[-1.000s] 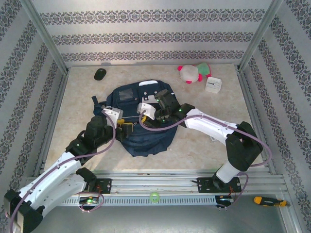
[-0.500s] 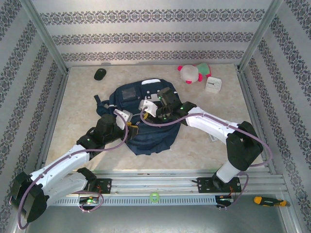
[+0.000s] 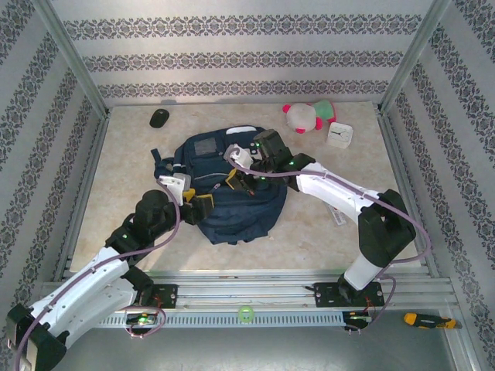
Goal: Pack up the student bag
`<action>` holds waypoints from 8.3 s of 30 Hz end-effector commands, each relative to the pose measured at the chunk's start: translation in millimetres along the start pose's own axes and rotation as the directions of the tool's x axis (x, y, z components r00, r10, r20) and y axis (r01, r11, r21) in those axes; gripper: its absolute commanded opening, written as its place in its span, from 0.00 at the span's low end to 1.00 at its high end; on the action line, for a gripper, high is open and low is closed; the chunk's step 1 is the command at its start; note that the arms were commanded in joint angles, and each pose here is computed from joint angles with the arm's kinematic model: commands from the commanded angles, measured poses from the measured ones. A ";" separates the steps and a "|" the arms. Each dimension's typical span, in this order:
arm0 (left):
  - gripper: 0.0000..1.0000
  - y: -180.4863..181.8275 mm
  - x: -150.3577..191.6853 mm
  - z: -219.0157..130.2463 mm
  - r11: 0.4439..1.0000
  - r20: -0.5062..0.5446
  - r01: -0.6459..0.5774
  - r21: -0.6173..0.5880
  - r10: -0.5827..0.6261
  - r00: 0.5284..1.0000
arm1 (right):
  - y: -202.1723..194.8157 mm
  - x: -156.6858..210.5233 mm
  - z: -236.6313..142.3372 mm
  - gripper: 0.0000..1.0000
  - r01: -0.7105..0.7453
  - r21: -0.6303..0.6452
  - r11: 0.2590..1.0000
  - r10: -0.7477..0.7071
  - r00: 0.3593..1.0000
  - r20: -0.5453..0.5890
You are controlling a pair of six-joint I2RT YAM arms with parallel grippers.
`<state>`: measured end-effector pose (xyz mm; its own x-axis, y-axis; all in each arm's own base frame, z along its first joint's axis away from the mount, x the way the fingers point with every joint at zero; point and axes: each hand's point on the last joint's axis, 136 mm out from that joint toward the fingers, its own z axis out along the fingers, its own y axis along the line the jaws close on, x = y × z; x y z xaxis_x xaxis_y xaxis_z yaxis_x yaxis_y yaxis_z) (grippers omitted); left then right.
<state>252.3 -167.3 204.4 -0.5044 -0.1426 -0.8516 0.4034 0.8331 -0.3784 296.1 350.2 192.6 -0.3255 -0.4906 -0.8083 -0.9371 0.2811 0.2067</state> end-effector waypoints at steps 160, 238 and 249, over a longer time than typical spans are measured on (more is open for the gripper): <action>0.11 -39.5 -66.7 70.1 0.645 0.165 -0.726 0.239 0.710 0.685 | 25.4 -40.0 -54.5 0.31 0.057 -0.121 0.991 -0.038 0.988 0.149; 0.07 -18.9 -98.5 74.1 0.886 0.130 -0.438 0.149 0.422 0.897 | -131.0 307.7 -194.9 0.33 -0.424 0.755 0.500 0.816 0.522 -0.248; 0.07 -21.5 -96.3 69.3 0.912 0.094 -0.371 0.173 0.360 0.928 | -66.9 93.3 -220.6 0.31 -0.208 0.562 0.801 0.143 0.977 0.159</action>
<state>338.0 -212.5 223.3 -0.3335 0.2159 -0.9177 0.7028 0.7058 -0.0894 309.4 59.5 172.1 -0.6843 -0.3063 -0.6618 -0.4249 0.9050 0.0205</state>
